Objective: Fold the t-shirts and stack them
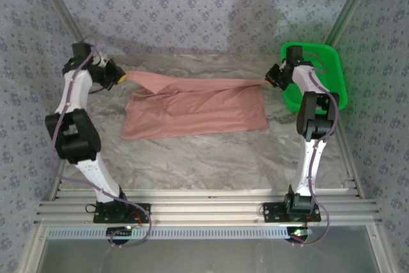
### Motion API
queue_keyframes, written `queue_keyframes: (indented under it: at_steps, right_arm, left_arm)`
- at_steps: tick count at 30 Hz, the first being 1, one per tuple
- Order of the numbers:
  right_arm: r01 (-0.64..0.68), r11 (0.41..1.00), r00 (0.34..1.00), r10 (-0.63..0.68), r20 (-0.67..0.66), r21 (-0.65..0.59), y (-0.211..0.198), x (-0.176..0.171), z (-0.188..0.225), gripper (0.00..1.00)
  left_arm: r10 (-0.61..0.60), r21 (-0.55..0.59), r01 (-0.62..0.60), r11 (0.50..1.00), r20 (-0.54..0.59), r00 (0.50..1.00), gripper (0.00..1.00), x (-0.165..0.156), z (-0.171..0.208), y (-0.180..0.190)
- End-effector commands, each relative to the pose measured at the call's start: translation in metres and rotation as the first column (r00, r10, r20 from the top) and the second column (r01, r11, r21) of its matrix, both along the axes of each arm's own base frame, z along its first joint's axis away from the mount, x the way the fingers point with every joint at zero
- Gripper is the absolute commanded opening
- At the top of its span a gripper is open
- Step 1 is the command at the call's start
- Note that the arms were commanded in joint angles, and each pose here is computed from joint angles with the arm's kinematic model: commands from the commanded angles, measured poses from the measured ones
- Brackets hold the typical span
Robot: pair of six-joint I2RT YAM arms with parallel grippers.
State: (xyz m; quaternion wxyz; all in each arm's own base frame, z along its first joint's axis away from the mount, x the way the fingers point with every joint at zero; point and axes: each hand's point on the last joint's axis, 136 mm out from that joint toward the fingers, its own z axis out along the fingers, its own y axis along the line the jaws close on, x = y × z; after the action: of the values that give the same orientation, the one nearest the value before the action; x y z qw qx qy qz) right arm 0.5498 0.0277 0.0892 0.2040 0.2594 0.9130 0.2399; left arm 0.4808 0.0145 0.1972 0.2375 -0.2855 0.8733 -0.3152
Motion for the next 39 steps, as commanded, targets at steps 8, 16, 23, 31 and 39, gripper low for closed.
queue_keyframes:
  at_steps: [8, 16, 23, 31, 39]
  right_arm:
    - [-0.030, 0.998, 0.999, 0.028, -0.029, -0.048, -0.001, -0.037, -0.004, 0.00]
    - [-0.054, 0.996, 0.997, 0.049, -0.066, -0.074, 0.002, -0.060, -0.015, 0.00]
    - [-0.080, 0.993, 0.993, 0.073, -0.088, -0.084, 0.012, -0.077, -0.023, 0.00]
    - [-0.092, 0.990, 0.988, 0.078, -0.131, -0.103, 0.015, -0.096, -0.039, 0.00]
    - [-0.101, 0.987, 0.985, 0.082, -0.150, -0.124, 0.014, -0.102, -0.044, 0.00]
  left_arm:
    - [0.054, -0.019, -0.054, 0.998, -0.011, 0.998, 0.00, -0.043, -0.030, 0.017]
    - [0.064, 0.007, -0.063, 0.998, -0.103, 0.993, 0.00, -0.074, -0.072, 0.015]
    - [0.090, 0.018, -0.089, 0.996, -0.160, 0.983, 0.00, -0.090, -0.096, 0.019]
    - [0.075, 0.011, -0.074, 0.997, -0.212, 0.974, 0.00, -0.102, -0.115, 0.017]
    - [0.060, 0.012, -0.059, 0.998, -0.228, 0.972, 0.00, -0.110, -0.124, 0.014]
